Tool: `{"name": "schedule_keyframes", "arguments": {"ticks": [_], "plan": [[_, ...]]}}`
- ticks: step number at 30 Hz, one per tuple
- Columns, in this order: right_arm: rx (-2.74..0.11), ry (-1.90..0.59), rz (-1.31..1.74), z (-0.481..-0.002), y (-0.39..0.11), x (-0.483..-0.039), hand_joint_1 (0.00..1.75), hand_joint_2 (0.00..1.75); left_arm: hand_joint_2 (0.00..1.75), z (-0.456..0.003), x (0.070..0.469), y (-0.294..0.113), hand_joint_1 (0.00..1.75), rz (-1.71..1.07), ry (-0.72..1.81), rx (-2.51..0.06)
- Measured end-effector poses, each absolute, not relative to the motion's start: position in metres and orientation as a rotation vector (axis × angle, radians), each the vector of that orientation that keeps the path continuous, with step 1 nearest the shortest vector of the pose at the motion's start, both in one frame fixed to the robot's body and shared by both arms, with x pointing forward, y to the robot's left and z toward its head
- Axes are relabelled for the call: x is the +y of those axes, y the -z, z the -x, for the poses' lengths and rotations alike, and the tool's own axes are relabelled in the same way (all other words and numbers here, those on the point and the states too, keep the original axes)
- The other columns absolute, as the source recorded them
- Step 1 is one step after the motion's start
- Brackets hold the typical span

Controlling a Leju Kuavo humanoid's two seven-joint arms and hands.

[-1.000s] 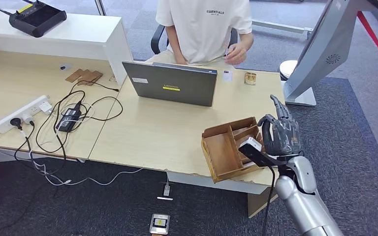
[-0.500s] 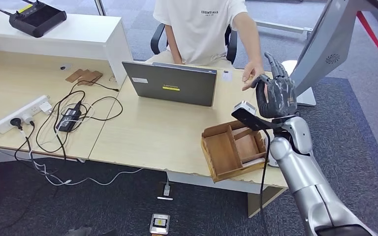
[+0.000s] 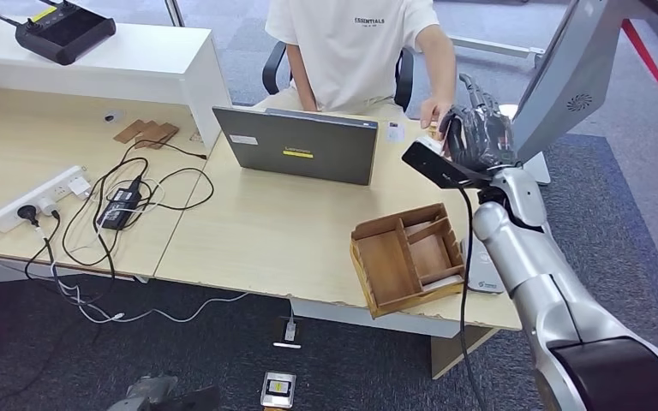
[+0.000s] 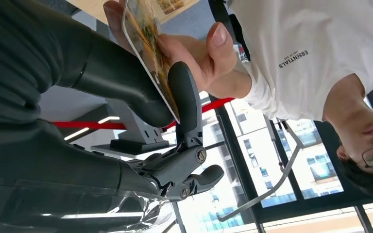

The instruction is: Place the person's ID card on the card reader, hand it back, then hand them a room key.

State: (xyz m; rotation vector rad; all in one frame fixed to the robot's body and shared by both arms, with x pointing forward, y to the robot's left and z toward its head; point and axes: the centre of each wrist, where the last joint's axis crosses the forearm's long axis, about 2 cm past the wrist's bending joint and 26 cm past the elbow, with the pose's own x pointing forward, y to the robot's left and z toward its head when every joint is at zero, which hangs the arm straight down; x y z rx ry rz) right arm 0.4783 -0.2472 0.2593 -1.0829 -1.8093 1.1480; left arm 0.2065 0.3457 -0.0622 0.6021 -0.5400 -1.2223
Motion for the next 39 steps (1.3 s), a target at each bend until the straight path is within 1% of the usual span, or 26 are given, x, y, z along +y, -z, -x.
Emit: {"name": "schedule_keyframes", "arguments": {"ticks": [1,4,5,10,18,22,28,33,39], "plan": [[-1.797,-1.148,1.081,-0.479,-0.258,-0.248,1.5,1.75,0.0,-0.208,0.345,0.062,0.0,-0.6,1.227,-0.543],[-1.771,-1.145,1.072,-0.479,-0.253,-0.251,0.19,1.75,0.0,-0.21,0.342,0.061,0.0,-0.596,1.241,-0.551],[-1.766,-1.143,1.069,-0.479,-0.251,-0.252,0.0,1.75,0.0,-0.21,0.342,0.061,0.0,-0.595,1.245,-0.553],[-1.76,-1.132,1.072,-0.479,-0.246,-0.255,0.0,1.75,0.0,-0.211,0.341,0.061,0.0,-0.592,1.261,-0.558],[-1.847,-1.097,1.145,-0.482,-0.254,-0.255,0.0,1.75,0.0,-0.21,0.341,0.061,0.0,-0.589,1.267,-0.559],[-1.955,-1.11,1.301,-0.483,-0.265,-0.259,0.0,1.75,0.0,-0.21,0.341,0.061,0.0,-0.588,1.269,-0.559],[-2.062,-1.272,1.535,-0.484,-0.295,-0.274,0.0,1.75,0.0,-0.202,0.344,0.064,0.0,-0.587,1.249,-0.551],[-2.154,-1.286,1.697,-0.479,-0.329,-0.301,0.0,1.75,0.0,-0.182,0.354,0.072,0.0,-0.597,1.185,-0.53],[-2.203,-1.138,1.838,-0.466,-0.358,-0.361,0.0,1.75,0.0,-0.149,0.366,0.081,0.0,-0.611,1.081,-0.502]]}}
